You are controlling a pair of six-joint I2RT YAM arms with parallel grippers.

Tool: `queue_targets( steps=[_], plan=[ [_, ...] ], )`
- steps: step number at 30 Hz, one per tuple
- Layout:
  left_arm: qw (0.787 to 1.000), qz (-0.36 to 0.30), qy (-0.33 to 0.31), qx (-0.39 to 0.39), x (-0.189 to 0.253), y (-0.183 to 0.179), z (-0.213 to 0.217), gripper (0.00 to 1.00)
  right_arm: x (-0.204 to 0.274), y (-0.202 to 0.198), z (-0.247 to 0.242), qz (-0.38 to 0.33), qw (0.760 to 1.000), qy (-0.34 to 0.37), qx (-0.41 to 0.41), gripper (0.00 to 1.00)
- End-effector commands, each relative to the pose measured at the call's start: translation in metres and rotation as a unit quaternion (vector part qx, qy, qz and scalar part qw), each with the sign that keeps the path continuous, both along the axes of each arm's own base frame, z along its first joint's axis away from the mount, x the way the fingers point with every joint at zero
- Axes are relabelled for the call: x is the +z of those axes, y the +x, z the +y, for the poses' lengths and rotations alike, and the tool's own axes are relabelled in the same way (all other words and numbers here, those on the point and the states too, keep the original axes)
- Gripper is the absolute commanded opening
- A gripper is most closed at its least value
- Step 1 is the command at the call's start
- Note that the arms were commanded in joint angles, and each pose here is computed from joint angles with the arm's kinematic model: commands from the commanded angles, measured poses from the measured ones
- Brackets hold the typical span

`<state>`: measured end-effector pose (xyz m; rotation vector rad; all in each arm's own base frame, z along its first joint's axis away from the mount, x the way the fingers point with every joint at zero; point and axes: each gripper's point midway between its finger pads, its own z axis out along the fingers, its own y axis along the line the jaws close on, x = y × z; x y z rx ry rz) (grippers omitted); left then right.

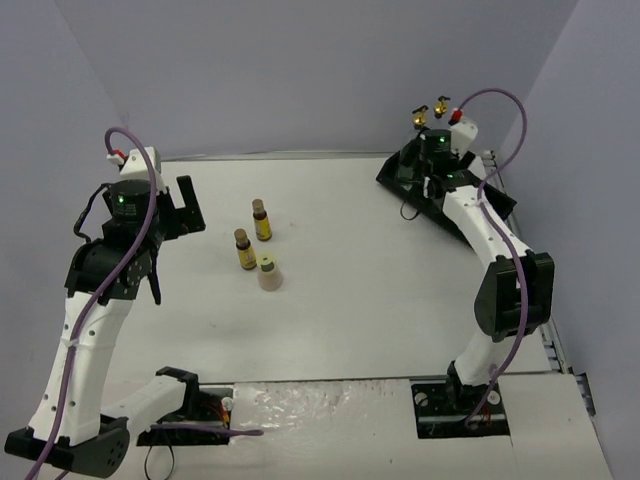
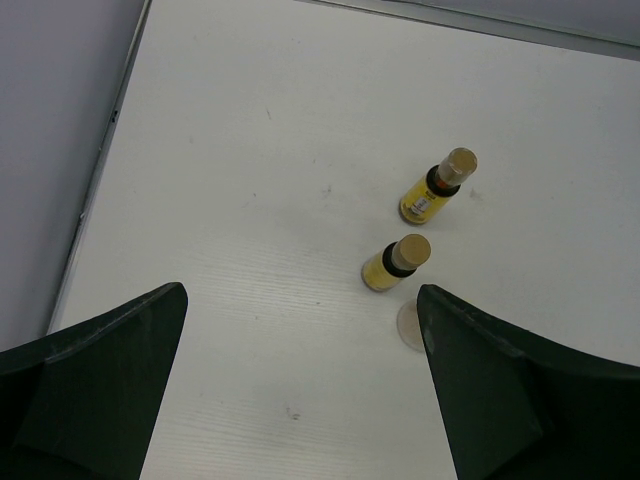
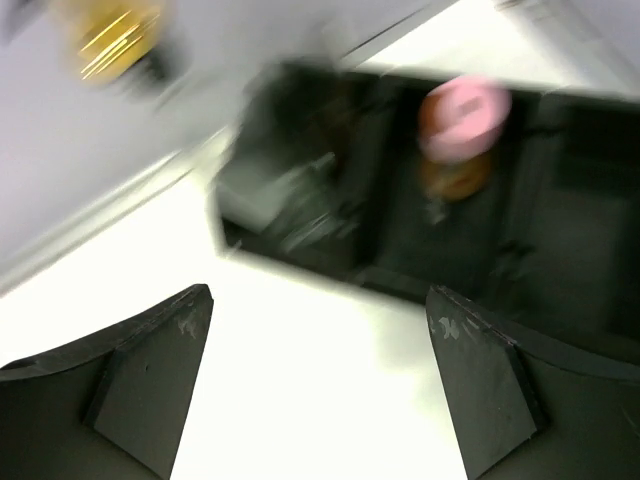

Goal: Organize the condiment bottles

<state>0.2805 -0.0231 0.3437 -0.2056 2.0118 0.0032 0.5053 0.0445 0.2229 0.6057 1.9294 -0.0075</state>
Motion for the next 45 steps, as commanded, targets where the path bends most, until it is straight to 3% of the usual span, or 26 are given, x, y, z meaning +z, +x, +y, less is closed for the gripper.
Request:
queue_targets(
  steps=[1,3,7,16,23,45],
  plan=[
    [0.999,-0.031,-0.003,0.011,0.02,0.003,0.005,0.97,0.017,-0.043,0.123,-0.006,0.986,0.014,0.168,0.86],
    [0.999,-0.029,0.001,0.014,0.019,0.0,0.007,0.97,0.014,-0.081,0.191,0.002,0.964,0.014,0.266,0.86],
    [0.999,-0.029,0.002,0.016,0.019,-0.005,0.009,0.97,0.008,-0.134,0.253,0.008,0.936,-0.009,0.352,0.88],
    [1.0,-0.026,-0.007,0.016,0.018,-0.009,0.008,0.97,-0.017,-0.195,0.332,0.02,0.883,-0.052,0.465,0.87],
    [0.999,-0.026,-0.005,0.018,0.02,-0.01,0.01,0.97,-0.05,-0.211,0.368,0.042,0.856,-0.088,0.508,0.88],
    [0.999,-0.027,0.005,0.02,0.025,-0.015,0.014,0.97,-0.098,-0.182,0.414,0.026,0.852,-0.119,0.508,0.86]
  ],
)
